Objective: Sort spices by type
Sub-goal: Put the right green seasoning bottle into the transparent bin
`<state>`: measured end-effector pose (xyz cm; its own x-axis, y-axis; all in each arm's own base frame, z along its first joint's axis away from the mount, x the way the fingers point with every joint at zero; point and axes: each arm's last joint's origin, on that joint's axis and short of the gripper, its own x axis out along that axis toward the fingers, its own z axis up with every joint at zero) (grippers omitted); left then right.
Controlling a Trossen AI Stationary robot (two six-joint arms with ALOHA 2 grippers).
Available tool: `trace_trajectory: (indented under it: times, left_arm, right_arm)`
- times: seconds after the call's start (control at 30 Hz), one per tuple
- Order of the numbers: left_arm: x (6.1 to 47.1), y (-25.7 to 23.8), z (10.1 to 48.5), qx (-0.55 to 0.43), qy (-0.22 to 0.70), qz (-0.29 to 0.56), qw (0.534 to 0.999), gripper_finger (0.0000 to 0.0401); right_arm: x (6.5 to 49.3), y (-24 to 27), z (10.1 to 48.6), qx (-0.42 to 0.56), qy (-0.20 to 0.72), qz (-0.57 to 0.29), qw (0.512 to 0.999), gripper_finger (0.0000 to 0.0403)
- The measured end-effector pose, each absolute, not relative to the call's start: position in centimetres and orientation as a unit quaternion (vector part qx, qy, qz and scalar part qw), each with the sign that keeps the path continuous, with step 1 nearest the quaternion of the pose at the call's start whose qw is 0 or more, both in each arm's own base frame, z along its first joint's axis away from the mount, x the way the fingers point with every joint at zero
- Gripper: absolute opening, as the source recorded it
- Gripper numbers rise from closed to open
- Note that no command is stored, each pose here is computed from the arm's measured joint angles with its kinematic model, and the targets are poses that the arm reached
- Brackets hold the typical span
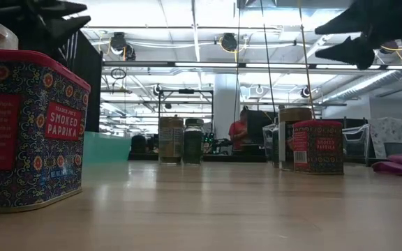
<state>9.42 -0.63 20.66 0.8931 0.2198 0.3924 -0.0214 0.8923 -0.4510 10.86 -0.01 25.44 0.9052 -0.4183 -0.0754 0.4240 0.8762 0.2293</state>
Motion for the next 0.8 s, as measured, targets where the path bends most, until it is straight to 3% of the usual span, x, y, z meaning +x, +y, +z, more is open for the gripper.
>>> trace_trajectory:
  times: [0.1, 0.4, 0.63, 0.8]
  left_arm:
    - [9.3, -0.6, 21.3, -0.233, -0.24, 0.062, 0.94, 0.0097]
    - [10.2, -1.2, 27.2, -0.094, -0.241, 0.016, 0.966, 0.0097]
    - [12.6, -1.4, 29.8, -0.016, -0.126, 0.075, 0.989, 0.0097]
    - [13.5, -1.2, 30.8, 0.015, -0.012, 0.14, 0.99, 0.0097]
  right_arm:
    - [11.4, 0.1, 27.6, 0.116, 0.017, -0.218, 0.969, 0.0352]
    - [15.3, 0.6, 31.2, 0.119, 0.053, -0.224, 0.966, 0.0352]
    - [18.4, 0.7, 32.7, 0.16, 0.109, -0.252, 0.948, 0.0352]
    - [19.4, 0.1, 33.7, 0.225, 0.172, -0.304, 0.909, 0.0352]
